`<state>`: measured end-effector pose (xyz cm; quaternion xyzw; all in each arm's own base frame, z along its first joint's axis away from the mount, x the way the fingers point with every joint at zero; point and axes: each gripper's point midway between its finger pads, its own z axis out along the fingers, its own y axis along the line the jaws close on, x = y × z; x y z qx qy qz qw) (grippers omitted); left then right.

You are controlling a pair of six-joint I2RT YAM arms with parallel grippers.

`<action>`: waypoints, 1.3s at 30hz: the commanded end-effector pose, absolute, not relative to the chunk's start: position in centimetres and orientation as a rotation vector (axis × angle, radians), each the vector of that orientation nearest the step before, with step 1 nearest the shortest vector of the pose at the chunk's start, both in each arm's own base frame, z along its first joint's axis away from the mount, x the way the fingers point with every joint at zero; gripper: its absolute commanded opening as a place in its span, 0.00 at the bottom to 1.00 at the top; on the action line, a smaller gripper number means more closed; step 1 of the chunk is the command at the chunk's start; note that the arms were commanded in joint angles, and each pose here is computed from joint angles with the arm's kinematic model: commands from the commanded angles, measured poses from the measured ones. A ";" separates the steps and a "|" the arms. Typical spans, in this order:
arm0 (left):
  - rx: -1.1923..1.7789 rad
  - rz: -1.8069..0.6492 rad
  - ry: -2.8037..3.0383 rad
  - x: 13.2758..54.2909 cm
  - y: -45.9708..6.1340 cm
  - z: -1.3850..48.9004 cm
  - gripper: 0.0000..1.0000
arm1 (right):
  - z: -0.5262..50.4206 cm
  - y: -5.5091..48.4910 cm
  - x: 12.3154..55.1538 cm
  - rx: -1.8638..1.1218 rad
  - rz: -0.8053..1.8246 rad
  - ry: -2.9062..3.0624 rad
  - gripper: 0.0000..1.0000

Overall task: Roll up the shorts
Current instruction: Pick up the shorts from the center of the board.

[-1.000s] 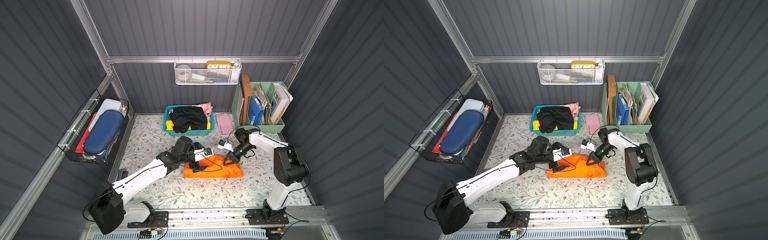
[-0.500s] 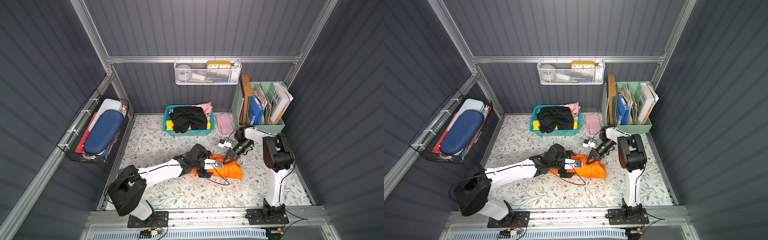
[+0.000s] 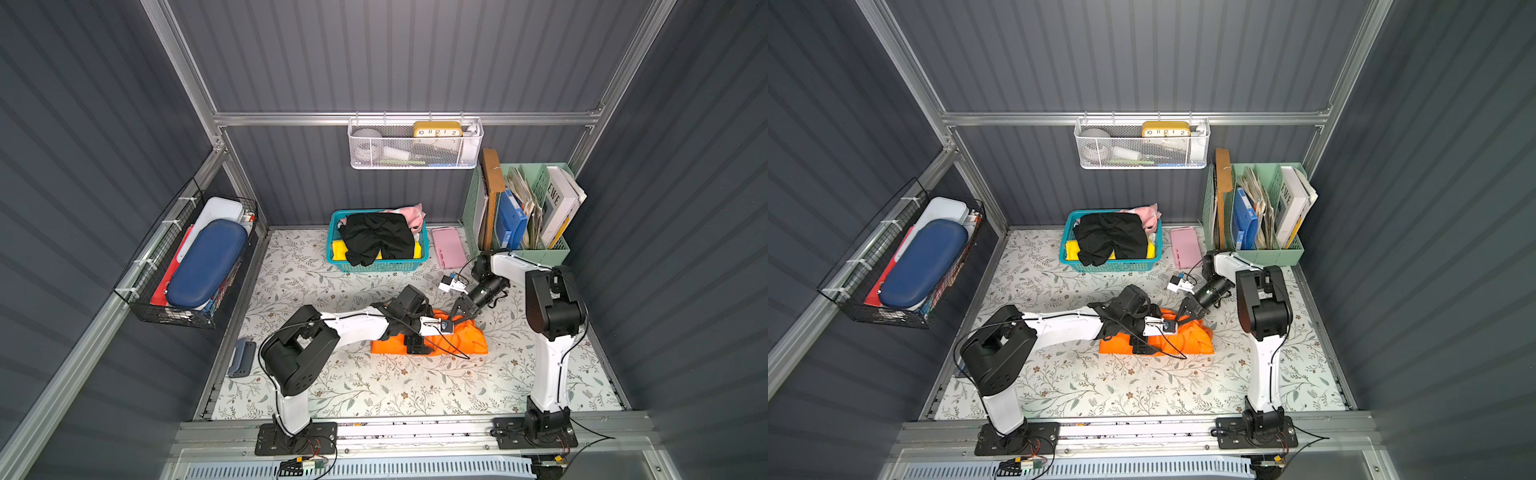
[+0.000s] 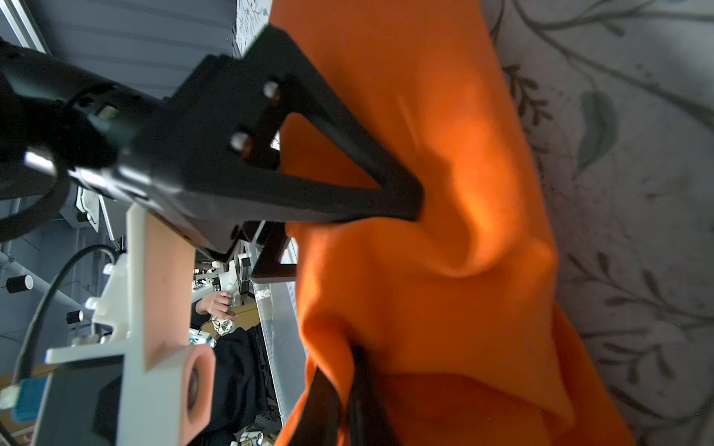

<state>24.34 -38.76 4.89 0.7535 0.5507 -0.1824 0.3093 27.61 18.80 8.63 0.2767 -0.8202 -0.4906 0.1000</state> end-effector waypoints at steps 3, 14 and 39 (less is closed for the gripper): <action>2.050 -0.652 1.578 22.7 -38.1 1.9 0.85 | 8.9 19.3 28.0 0.769 -1.511 -2.405 0.00; 2.021 -0.719 1.658 23.2 -37.5 2.9 0.00 | 8.8 16.8 32.2 0.667 -1.393 -2.793 0.06; 1.488 0.051 1.430 47.9 -29.0 30.9 0.00 | 23.0 10.6 35.3 0.755 -1.232 -3.791 0.99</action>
